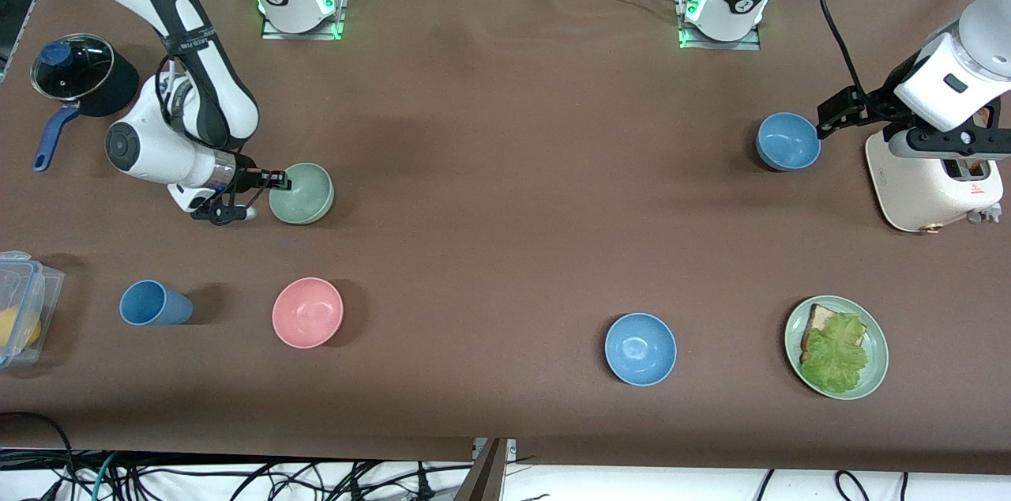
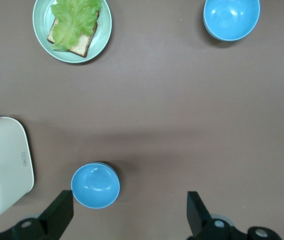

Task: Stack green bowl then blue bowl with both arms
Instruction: 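Close the right gripper on the green bowl's rim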

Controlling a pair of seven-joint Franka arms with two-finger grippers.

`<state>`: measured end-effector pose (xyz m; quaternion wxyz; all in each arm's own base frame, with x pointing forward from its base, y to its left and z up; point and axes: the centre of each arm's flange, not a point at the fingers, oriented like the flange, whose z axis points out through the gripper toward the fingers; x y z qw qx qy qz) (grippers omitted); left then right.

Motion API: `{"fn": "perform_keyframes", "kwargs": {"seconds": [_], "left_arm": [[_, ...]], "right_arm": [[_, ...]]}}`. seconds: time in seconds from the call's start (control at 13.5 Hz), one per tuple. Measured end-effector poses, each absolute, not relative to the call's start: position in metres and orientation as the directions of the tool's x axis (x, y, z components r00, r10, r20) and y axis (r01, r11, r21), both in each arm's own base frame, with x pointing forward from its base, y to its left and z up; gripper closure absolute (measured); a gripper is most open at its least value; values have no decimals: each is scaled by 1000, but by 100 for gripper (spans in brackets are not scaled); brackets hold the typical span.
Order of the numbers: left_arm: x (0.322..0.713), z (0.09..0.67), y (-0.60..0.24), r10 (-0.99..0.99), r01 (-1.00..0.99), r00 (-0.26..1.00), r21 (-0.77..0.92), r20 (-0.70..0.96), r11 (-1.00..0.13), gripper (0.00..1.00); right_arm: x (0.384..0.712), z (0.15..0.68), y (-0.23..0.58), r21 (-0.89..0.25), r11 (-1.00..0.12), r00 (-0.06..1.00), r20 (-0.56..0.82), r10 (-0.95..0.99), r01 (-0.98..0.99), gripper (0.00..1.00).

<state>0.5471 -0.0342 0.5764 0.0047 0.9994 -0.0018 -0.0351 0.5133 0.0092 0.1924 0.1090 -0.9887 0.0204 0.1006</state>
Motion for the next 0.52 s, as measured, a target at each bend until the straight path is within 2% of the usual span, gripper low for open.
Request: {"fn": "perform_keyframes", "kwargs": {"seconds": [0.07,0.52], "left_arm": [[547,576,-34,-4,-3,998,9,-70,-1000,0],[547,576,-34,-4,-3,998,9,-70,-1000,0]], "right_arm": [[515,196,11,-216,-974,980,-198,-16,-60,95],[535,223,58,-247,-969,989,-147,10,-27,95]]}}
